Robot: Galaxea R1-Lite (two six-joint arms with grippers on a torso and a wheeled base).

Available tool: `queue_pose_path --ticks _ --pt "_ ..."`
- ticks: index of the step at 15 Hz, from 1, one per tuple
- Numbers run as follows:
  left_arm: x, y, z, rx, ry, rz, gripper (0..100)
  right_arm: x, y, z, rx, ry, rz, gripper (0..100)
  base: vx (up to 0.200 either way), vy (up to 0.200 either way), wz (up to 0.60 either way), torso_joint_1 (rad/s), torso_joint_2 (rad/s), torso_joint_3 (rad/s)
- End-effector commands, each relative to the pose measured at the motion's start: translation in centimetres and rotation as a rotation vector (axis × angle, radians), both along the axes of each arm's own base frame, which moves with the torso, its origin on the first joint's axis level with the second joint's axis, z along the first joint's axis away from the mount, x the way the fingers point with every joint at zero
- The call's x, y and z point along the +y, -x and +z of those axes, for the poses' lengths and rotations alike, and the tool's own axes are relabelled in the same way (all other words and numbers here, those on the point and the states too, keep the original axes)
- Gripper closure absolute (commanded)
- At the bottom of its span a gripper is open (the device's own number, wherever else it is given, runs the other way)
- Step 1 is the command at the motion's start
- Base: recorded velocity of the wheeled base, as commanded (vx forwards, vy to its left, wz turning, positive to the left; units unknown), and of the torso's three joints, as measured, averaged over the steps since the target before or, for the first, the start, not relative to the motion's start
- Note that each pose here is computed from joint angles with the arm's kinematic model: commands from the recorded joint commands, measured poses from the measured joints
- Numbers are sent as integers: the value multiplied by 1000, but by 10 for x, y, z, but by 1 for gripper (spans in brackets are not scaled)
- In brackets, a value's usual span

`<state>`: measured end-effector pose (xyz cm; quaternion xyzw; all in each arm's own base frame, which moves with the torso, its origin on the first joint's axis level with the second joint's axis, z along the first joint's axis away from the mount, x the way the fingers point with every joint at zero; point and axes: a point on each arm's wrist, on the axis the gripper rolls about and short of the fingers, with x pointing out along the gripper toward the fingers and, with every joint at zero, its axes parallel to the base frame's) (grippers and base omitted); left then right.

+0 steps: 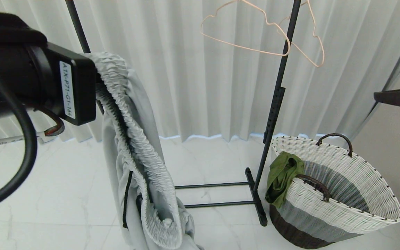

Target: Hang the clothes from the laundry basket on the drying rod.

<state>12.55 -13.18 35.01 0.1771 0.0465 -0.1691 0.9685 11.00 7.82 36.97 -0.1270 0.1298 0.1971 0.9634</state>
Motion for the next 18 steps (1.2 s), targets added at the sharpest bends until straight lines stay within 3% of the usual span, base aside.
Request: queue_pose_path --ticks 1,6,11,18 --pt "25 -5 -6 -8 -47 108 100 -11 -7 -5 35 34 -110 0 0 0 0 0 0 0" --pt "35 -7 -10 -1 -52 159 100 -20 -15 -20 83 60 -201 0 0 0 0 0 0 0" --pt "40 -1 -8 -15 -41 160 100 -21 -15 -20 104 -37 -243 0 0 0 0 6 -24 -20" --pt "40 -1 -4 -27 -31 161 100 -20 -16 -18 102 -93 -257 0 0 0 0 140 -404 -261"
